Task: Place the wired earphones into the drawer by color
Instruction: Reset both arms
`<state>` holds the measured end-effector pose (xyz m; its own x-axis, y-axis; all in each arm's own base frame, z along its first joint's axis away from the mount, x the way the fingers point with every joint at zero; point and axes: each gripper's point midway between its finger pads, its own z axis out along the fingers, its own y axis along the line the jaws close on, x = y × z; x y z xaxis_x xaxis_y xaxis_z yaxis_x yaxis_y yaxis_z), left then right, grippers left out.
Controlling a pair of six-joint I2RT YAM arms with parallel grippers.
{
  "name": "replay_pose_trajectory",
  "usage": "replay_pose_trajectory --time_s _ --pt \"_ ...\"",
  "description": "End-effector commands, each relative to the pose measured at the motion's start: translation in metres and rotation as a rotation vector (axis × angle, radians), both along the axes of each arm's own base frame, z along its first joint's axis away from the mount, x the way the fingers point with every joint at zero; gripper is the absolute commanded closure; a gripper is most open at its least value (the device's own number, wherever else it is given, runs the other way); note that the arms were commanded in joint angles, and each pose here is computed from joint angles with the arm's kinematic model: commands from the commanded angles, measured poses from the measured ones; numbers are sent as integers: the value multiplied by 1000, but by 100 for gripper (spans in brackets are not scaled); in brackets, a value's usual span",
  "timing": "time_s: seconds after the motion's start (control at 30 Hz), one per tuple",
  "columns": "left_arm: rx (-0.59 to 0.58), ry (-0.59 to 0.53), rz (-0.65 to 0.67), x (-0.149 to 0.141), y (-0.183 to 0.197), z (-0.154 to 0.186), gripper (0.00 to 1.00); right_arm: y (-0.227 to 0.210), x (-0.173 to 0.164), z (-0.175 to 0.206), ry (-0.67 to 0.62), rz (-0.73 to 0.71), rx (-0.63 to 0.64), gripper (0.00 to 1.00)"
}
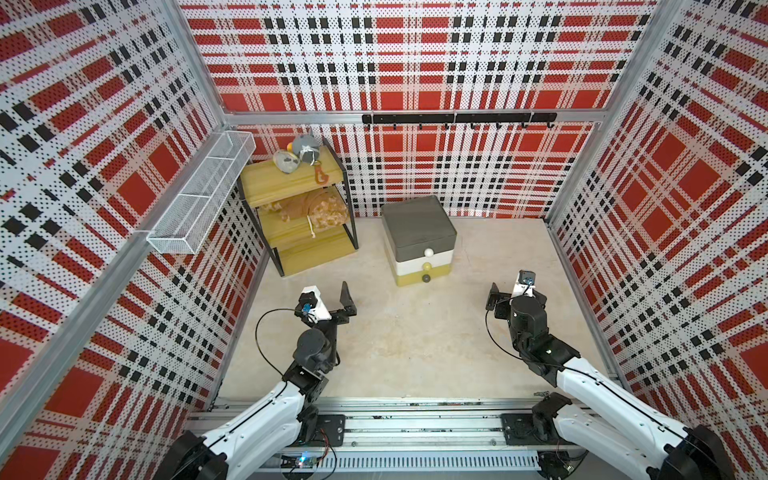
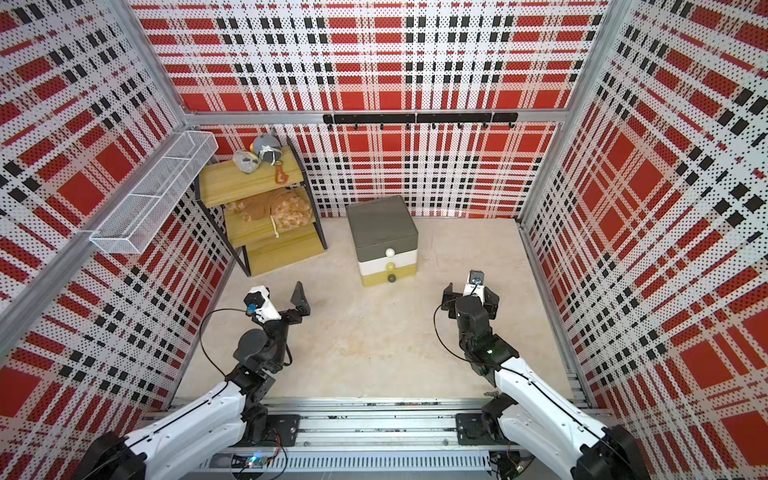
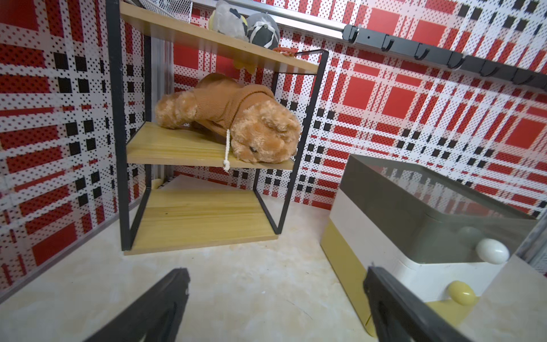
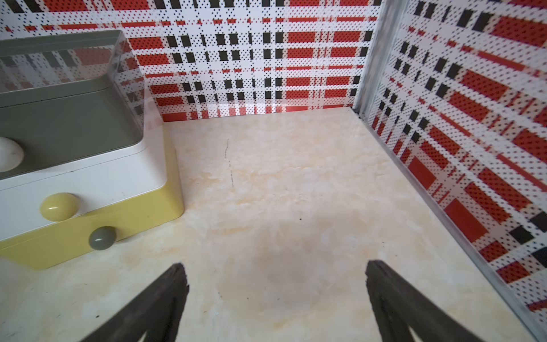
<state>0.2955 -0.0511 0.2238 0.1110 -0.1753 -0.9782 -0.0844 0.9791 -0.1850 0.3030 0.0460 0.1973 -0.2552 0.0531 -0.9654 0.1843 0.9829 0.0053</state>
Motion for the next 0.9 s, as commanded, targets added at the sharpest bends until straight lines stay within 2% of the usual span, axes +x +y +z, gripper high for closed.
replay_pose_trajectory --time_s 0.0,0.1,0.23,0.5,0.67,0.73,0.77,0.87 --pt "77 -7 53 6 7 11 1 -20 -13 5 -36 -68 -23 0" --pt "138 35 54 15 11 -2 1 -25 -20 4 -49 -75 -11 0" --pt "181 75 75 29 28 -18 1 -17 -19 -1 -38 7 -32 0" --pt "119 81 63 62 70 -46 1 -34 -11 -11 -51 8 65 0" --pt "122 109 58 78 75 -61 1 -46 -5 -15 -62 -12 131 0" --pt "132 131 45 83 73 -72 1 -49 -2 -15 -70 -15 139 0" --pt "125 100 38 84 72 -69 1 -51 -1 -16 -74 -19 136 0" --pt "116 112 54 82 76 -72 1 -55 5 -17 -96 -16 110 0"
